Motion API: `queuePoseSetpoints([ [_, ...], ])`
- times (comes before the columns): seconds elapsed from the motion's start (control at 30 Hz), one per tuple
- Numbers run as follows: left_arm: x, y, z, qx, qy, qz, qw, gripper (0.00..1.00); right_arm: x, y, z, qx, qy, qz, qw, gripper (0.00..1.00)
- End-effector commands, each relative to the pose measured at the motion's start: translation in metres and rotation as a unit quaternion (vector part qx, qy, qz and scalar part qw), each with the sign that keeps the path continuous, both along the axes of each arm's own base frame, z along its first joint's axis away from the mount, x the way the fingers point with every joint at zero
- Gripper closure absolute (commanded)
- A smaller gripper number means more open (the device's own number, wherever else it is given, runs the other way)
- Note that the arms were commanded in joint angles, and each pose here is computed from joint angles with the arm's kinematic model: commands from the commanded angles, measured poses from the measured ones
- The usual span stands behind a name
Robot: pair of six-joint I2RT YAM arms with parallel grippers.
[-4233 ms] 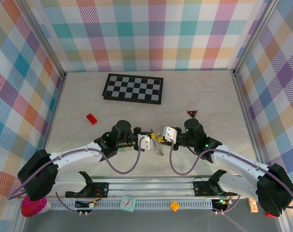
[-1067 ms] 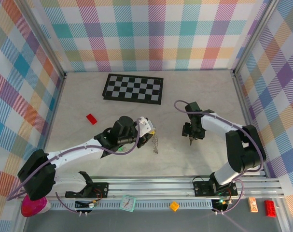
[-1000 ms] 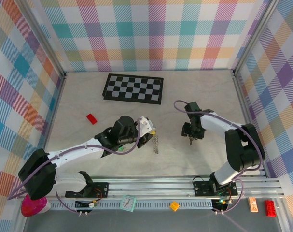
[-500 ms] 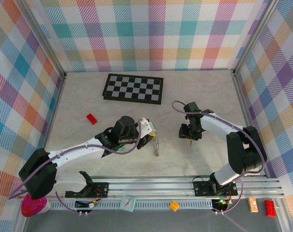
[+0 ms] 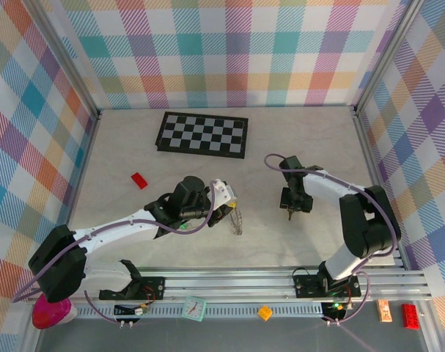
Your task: Put the keys on the keyring
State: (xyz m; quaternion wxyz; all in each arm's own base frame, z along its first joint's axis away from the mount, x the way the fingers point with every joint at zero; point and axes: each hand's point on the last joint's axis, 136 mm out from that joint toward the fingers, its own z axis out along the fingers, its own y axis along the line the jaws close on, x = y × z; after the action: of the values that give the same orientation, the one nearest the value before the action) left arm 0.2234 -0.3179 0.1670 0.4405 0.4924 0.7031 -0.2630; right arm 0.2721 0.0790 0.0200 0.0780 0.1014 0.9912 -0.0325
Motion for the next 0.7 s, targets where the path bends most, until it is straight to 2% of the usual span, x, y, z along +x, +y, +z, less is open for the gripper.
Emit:
queuePoseSetpoints([
  [0.0, 0.005, -0.007, 0.025, -0.027, -0.024, -0.009, 0.999, 1.0, 0.005, 0.008, -0.001, 0.019, 0.001, 0.0, 1.0, 0.51],
  [0.3, 0.005, -0.007, 0.025, -0.026, -0.024, -0.009, 0.999, 1.0, 0.001, 0.035, 0.003, 0.075, 0.012, 0.038, 0.996, 0.69],
  [0.4, 0.005, -0.007, 0.025, -0.026, -0.024, -0.01, 0.999, 1.0, -0.002, 0.055, 0.01, 0.108, 0.015, 0.065, 0.992, 0.69],
  [0.47, 0.005, -0.007, 0.024, -0.025, -0.023, -0.009, 0.999, 1.0, -0.005, 0.063, 0.014, 0.125, 0.017, 0.075, 0.989, 0.69],
  [0.53, 0.005, -0.007, 0.024, -0.025, -0.023, -0.009, 0.999, 1.0, -0.006, 0.065, 0.017, 0.132, 0.015, 0.079, 0.988, 0.64],
  [0.67, 0.005, -0.007, 0.024, -0.025, -0.023, -0.01, 0.999, 1.0, -0.001, 0.044, 0.027, 0.093, -0.013, 0.055, 0.994, 0.53],
])
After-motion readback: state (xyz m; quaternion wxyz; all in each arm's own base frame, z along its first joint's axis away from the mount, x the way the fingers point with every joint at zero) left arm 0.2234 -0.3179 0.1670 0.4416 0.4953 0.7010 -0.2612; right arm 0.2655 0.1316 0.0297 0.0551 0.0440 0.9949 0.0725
